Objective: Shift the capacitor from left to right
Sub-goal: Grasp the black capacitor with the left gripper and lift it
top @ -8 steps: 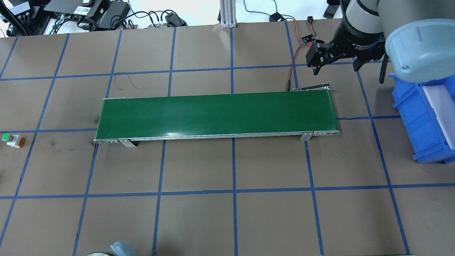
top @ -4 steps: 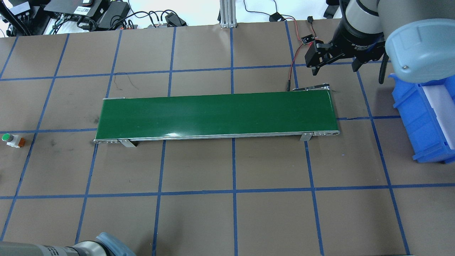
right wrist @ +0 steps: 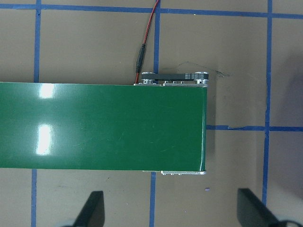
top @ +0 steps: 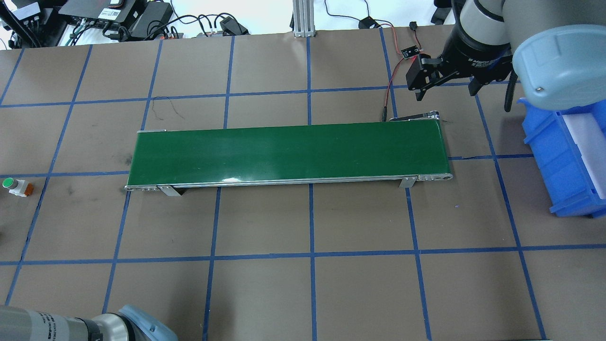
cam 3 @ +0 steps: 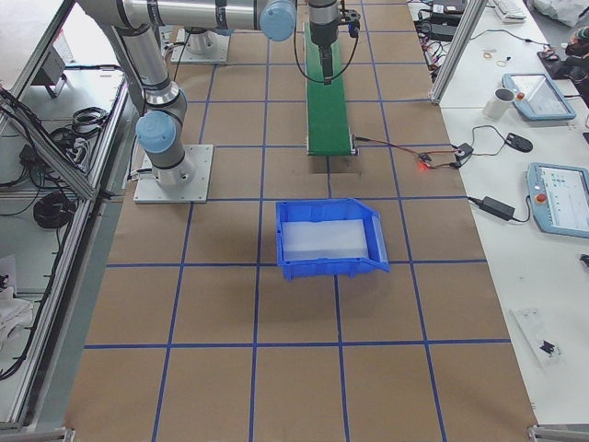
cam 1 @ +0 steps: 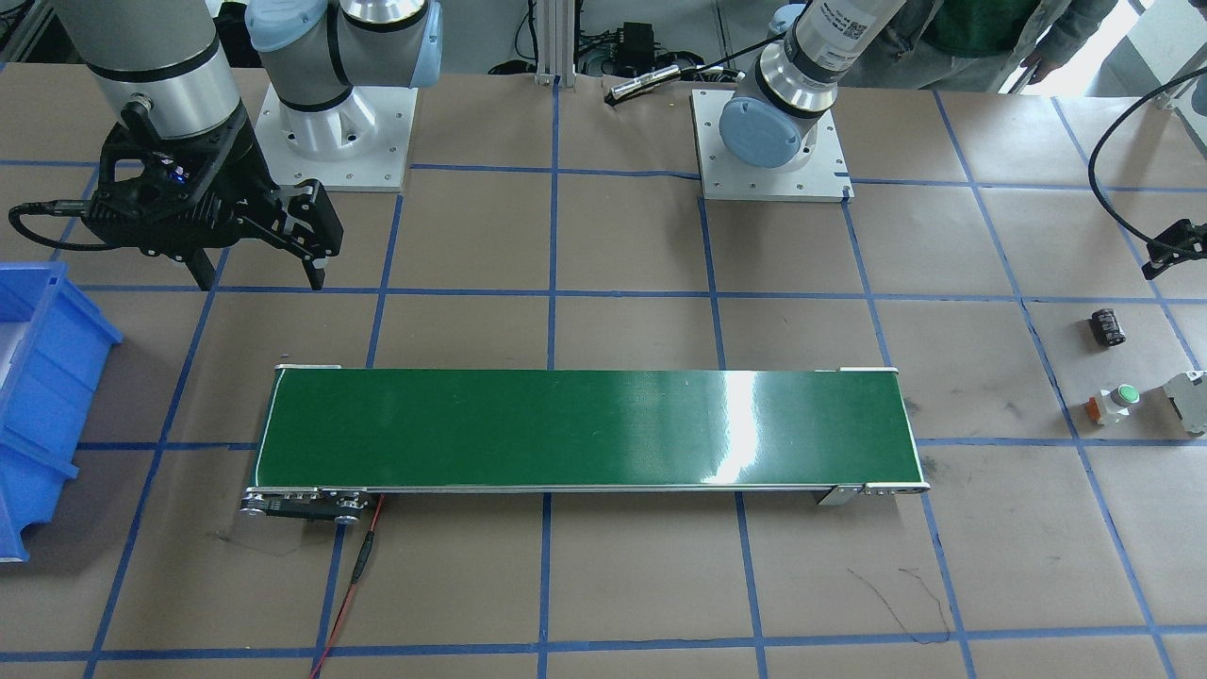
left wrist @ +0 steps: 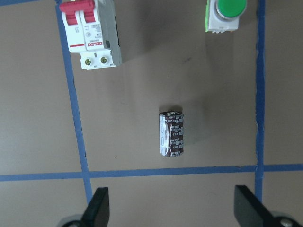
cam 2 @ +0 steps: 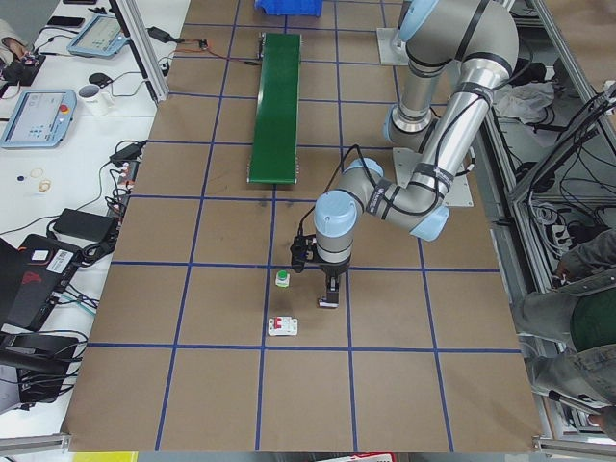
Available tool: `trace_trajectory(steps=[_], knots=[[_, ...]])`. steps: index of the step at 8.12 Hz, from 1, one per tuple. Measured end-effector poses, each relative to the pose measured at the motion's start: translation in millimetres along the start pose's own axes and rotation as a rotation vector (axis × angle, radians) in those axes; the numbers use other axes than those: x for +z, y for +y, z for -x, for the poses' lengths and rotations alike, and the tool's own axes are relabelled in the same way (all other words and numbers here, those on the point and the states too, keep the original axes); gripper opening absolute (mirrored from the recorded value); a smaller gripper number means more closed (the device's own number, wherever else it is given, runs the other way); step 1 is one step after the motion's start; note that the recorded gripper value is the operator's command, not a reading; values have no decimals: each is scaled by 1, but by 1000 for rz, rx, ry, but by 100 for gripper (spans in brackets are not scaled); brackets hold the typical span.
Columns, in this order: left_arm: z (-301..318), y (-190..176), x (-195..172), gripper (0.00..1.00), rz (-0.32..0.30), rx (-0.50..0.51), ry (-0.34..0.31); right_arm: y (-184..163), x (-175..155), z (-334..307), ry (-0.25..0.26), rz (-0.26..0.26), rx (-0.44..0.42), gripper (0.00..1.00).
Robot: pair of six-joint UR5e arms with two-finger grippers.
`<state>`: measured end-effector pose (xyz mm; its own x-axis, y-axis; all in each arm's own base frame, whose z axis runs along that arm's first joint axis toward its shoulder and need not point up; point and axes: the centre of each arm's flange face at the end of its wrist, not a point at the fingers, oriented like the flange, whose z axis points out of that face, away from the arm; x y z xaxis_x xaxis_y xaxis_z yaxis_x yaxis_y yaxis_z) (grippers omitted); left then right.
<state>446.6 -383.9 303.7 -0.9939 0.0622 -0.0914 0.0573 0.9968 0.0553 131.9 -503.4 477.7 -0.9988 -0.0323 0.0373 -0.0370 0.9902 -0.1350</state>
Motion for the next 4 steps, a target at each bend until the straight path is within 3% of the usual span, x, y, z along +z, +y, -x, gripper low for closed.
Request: trace_trajectory(steps=[4], knots=[[-4, -4, 60, 86, -74, -19, 26, 0, 0, 0, 1, 1, 0, 100]])
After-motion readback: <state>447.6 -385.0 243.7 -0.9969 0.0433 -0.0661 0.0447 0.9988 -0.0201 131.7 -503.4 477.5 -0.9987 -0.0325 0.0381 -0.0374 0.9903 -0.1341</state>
